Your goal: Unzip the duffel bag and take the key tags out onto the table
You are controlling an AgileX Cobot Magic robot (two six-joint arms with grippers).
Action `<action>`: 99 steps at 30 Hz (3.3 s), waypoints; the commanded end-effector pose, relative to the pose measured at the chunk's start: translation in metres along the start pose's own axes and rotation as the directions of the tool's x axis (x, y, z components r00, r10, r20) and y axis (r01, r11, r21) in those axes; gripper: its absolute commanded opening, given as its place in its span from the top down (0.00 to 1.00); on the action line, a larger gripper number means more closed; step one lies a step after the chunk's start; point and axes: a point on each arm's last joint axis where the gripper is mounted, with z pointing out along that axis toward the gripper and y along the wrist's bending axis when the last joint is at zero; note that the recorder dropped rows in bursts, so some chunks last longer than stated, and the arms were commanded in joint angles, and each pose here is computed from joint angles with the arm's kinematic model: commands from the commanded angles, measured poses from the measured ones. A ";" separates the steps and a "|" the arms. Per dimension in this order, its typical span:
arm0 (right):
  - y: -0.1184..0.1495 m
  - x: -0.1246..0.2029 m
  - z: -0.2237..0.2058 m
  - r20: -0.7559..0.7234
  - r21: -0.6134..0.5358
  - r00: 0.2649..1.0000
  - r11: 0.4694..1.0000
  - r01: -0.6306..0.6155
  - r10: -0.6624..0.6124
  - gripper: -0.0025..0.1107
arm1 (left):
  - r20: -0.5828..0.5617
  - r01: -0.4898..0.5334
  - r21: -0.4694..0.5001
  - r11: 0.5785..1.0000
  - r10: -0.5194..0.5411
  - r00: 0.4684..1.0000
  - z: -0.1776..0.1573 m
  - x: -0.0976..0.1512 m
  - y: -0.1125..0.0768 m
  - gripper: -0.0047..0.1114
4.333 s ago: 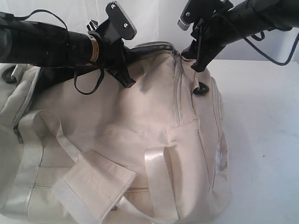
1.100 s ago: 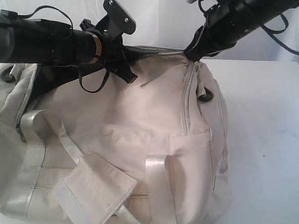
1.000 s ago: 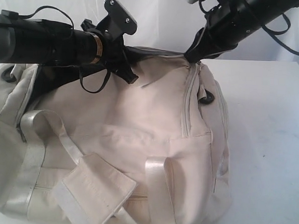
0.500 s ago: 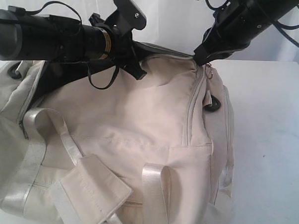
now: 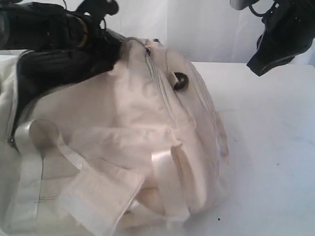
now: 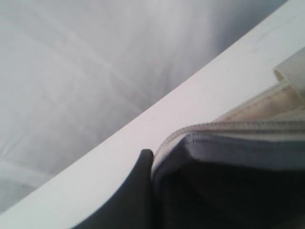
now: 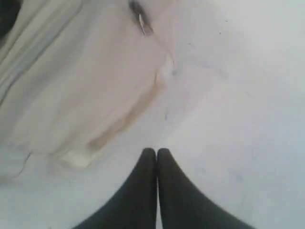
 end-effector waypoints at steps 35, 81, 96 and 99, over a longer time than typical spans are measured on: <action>-0.023 -0.057 0.099 0.437 0.051 0.882 0.984 0.169 -0.174 0.54 | 0.346 -0.176 0.517 0.838 -0.016 0.938 -0.026 -0.002 -0.047 0.96; -0.006 -0.070 0.069 0.386 0.235 0.858 0.935 0.264 -0.339 0.98 | 0.190 -0.047 0.332 0.942 -0.018 0.982 -0.013 0.009 -0.028 0.96; 0.008 -0.042 0.018 0.223 0.157 0.918 0.941 0.299 -0.329 0.98 | 0.021 0.032 0.118 0.993 -0.035 0.999 -0.007 0.023 -0.008 0.96; 0.008 -0.039 0.012 0.200 0.164 0.925 0.942 0.292 -0.322 0.98 | 0.021 0.032 0.118 0.993 -0.035 0.999 -0.007 0.023 -0.008 0.96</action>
